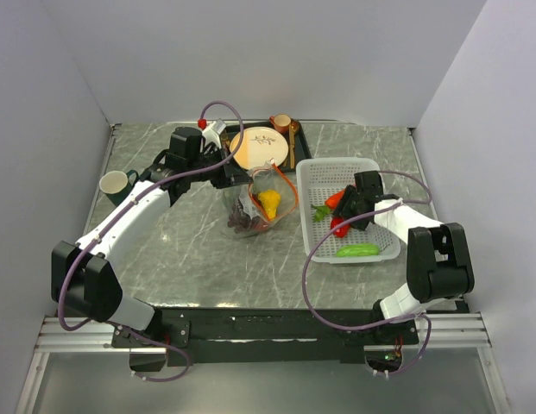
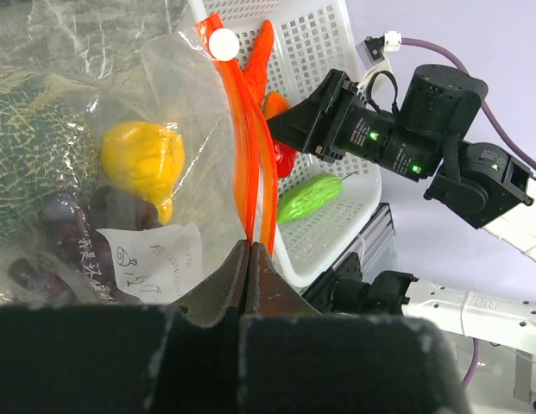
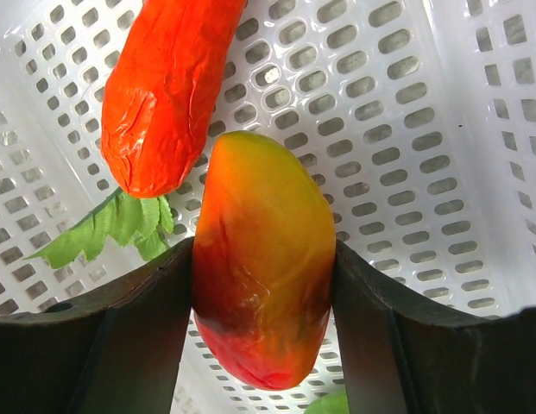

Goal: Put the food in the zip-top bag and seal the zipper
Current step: Pick up the fake fruit from the bin.

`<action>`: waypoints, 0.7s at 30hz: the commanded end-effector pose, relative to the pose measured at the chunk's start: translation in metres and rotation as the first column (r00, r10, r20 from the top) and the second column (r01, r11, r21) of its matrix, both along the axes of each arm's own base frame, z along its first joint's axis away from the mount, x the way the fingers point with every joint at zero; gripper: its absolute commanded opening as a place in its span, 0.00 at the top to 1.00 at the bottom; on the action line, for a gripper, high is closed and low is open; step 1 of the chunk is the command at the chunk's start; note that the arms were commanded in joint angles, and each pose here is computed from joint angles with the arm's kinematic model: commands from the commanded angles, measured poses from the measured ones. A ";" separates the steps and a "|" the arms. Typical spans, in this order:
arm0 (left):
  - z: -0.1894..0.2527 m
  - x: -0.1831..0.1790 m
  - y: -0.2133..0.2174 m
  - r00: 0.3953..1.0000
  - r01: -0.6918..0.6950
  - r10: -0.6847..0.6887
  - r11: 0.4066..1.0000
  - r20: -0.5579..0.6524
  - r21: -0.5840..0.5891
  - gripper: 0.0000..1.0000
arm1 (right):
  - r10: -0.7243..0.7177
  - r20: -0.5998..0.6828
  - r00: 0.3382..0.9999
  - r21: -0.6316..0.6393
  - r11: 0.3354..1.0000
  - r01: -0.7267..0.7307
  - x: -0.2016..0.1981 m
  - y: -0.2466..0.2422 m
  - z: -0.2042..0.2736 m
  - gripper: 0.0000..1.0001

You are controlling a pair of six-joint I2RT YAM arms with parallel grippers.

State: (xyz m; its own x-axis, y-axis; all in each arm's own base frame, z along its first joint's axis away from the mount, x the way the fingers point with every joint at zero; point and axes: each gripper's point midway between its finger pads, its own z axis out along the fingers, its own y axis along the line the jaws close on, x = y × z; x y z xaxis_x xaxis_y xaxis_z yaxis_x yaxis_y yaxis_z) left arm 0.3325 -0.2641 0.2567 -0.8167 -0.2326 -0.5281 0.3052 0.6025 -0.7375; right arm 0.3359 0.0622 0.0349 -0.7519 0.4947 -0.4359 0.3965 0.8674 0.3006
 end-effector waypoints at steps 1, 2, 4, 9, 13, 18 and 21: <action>0.020 -0.001 0.000 0.998 0.007 -0.006 1.000 0.070 -0.018 0.99 | 0.008 0.055 0.998 -0.001 1.000 -0.008 0.004 -0.002 0.013 0.55; 0.020 -0.001 0.000 0.998 0.006 -0.005 1.000 0.068 -0.017 0.99 | 0.014 0.073 0.997 0.002 1.000 -0.014 0.005 -0.001 0.018 0.55; 0.021 -0.001 0.000 0.997 0.008 -0.007 1.000 0.072 -0.018 0.99 | 0.021 0.097 0.995 0.013 1.000 -0.023 0.004 0.000 0.024 0.57; 0.020 -0.002 0.000 0.997 0.010 -0.009 1.000 0.071 -0.014 0.99 | 0.023 0.252 0.968 0.041 0.999 -0.034 0.001 0.003 0.057 0.59; 0.019 -0.003 0.001 0.997 0.008 -0.007 1.000 0.071 -0.021 0.99 | 0.075 0.327 0.942 0.087 0.990 -0.109 -0.001 0.017 0.085 0.59; 0.020 -0.004 0.000 0.997 0.012 -0.010 1.000 0.072 -0.028 0.99 | 0.103 0.386 0.917 0.139 0.976 -0.168 -0.002 0.030 0.113 0.59; 0.020 -0.006 -0.001 0.997 0.017 -0.015 0.999 0.070 -0.027 0.99 | 0.117 0.447 0.887 0.179 0.959 -0.218 -0.006 0.040 0.134 0.59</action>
